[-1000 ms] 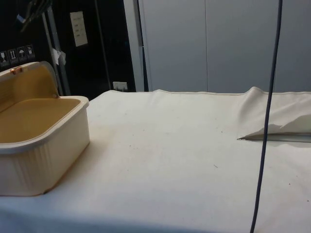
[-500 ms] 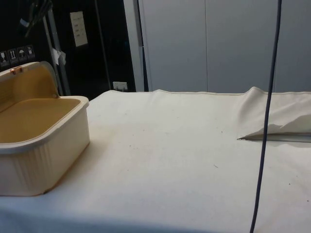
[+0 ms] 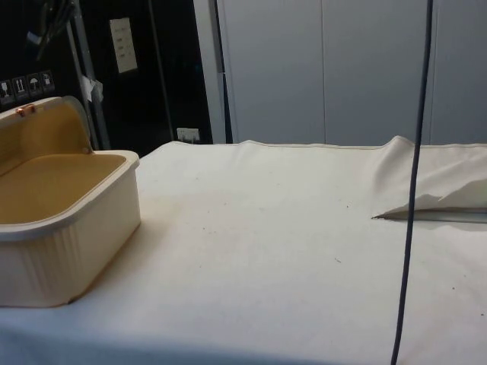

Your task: Open the lid, then close it.

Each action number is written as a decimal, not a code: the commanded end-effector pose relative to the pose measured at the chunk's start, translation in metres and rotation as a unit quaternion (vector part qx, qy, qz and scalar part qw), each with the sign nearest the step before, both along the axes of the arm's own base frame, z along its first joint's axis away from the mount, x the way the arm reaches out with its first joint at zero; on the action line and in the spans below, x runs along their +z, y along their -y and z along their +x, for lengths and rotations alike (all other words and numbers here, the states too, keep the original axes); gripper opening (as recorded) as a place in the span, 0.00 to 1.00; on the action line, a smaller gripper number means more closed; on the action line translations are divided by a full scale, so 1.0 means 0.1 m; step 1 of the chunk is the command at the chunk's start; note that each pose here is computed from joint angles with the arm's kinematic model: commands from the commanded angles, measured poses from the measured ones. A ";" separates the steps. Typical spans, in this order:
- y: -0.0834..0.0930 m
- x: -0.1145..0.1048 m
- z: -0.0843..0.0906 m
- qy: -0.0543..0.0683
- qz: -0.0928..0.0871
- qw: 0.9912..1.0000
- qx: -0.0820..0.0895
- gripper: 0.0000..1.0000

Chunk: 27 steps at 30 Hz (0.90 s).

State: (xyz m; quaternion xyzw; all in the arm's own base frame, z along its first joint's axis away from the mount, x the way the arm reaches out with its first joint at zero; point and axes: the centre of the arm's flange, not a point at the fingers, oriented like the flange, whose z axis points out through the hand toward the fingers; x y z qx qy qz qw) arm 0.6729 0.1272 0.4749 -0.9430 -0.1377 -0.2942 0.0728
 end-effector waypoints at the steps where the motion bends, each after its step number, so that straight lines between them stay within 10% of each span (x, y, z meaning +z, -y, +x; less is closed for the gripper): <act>1: -0.01 -0.01 0.02 -0.008 0.005 1.000 0.003 0.00; 19: 0.03 -0.11 0.36 -0.063 0.018 0.998 0.004 0.00; 27: 0.05 -0.15 0.47 -0.067 0.018 0.998 0.004 0.00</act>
